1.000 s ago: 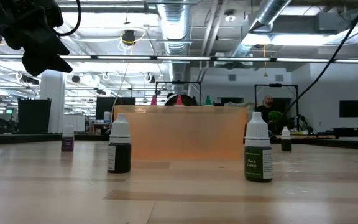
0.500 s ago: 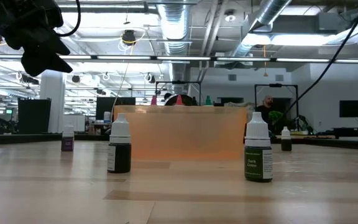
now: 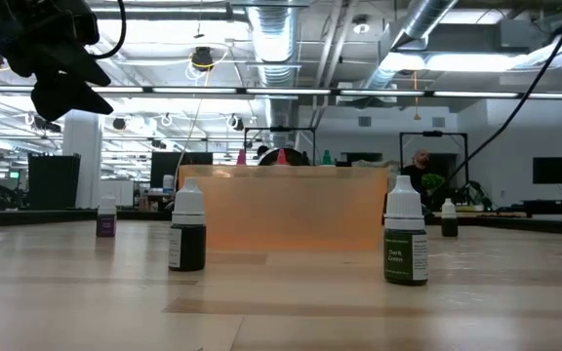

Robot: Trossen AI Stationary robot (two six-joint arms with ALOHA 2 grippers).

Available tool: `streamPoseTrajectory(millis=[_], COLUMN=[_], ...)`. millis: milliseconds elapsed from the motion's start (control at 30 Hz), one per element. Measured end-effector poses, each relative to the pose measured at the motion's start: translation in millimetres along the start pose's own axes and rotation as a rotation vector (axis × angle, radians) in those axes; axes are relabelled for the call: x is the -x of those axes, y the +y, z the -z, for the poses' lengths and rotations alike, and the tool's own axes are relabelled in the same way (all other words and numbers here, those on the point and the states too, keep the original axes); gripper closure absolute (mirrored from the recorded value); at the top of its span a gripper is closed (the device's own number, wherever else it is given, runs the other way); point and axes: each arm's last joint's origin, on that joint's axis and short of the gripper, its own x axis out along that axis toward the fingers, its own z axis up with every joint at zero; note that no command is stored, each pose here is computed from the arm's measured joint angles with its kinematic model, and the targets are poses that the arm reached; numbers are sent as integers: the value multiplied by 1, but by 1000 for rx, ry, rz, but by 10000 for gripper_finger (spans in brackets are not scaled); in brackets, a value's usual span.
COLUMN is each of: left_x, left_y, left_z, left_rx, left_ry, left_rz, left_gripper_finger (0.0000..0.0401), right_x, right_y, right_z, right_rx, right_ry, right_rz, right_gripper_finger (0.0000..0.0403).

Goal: Pick & Place food coloring
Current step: Put the large red food coloring bottle into the bin

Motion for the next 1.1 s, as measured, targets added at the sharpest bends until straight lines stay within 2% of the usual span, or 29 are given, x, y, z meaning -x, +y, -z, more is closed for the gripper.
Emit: streamPoseTrajectory(millis=[400, 933, 1100], left_x=[0, 0, 0], left_y=[0, 0, 0], left_z=[0, 0, 0], left_rx=[0, 0, 0], left_ry=[0, 0, 0], left_rz=[0, 0, -1], left_gripper_finger=[172, 172, 172], right_x=[-26, -28, -38], right_y=[-14, -17, -19], right_z=[0, -6, -5], right_rx=[-50, -71, -84], right_ry=[-58, -121, -128], right_rz=[44, 64, 39], right_gripper_finger=[223, 199, 199])
